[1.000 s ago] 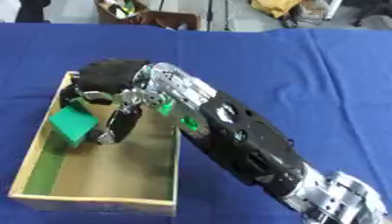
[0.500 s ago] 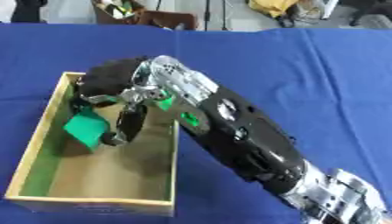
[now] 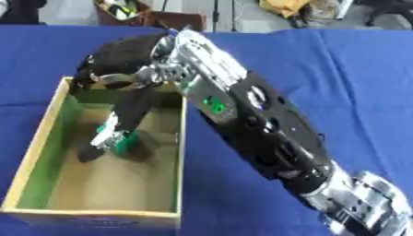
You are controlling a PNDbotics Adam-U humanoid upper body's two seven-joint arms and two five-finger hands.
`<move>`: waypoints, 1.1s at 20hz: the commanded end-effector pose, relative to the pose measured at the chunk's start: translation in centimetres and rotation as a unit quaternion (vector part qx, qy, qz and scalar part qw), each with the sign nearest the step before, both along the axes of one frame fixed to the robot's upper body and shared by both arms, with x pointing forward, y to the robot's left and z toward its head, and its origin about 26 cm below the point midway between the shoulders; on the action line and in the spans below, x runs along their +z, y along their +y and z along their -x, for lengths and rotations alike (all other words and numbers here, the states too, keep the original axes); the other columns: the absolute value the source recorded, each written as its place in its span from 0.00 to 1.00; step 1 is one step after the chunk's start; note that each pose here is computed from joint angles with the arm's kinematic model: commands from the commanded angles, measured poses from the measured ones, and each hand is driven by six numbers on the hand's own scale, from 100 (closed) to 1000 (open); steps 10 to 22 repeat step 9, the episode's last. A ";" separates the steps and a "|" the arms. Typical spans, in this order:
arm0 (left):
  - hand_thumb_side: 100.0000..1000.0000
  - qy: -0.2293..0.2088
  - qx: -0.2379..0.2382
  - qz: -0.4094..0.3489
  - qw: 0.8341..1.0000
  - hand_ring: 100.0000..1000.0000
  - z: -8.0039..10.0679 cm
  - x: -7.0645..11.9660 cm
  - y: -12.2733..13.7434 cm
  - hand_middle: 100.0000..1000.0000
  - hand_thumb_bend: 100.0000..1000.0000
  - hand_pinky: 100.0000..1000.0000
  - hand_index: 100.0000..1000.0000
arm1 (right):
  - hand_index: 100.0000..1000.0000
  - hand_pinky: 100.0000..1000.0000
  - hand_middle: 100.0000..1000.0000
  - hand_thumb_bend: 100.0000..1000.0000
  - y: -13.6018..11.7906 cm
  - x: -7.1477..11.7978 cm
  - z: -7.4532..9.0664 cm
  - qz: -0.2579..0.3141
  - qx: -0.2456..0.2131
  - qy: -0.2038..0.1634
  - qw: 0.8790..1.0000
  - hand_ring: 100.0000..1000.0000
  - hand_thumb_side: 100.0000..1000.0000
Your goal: Pick up objects on the table and place them in the box.
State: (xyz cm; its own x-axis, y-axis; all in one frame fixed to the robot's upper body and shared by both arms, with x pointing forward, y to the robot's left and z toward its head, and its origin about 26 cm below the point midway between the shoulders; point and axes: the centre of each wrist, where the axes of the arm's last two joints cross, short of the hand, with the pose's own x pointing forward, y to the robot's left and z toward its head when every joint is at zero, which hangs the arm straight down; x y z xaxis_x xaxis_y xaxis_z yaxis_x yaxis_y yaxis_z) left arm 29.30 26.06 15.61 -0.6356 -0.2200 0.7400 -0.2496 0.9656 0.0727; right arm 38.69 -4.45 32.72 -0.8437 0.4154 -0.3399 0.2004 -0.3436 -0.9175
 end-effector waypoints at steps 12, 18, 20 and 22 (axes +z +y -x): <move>0.88 -0.014 0.009 -0.002 1.000 0.30 0.2 0.6 0.3 0.37 0.00 0.00 0.44 | 0.82 0.68 0.59 0.00 -8.6 6.9 3.7 -0.422 -0.024 -0.119 0.899 0.64 1.00; 0.88 -0.014 0.009 -0.002 1.000 0.30 0.2 0.6 0.3 0.37 0.00 0.00 0.44 | 0.82 0.68 0.59 0.00 -8.6 6.9 3.7 -0.422 -0.024 -0.119 0.899 0.64 1.00; 0.88 -0.014 0.009 -0.002 1.000 0.30 0.2 0.6 0.3 0.37 0.00 0.00 0.44 | 0.82 0.68 0.59 0.00 -8.6 6.9 3.7 -0.422 -0.024 -0.119 0.899 0.64 1.00; 0.88 -0.014 0.009 -0.002 1.000 0.30 0.2 0.6 0.3 0.37 0.00 0.00 0.44 | 0.82 0.68 0.59 0.00 -8.6 6.9 3.7 -0.422 -0.024 -0.119 0.899 0.64 1.00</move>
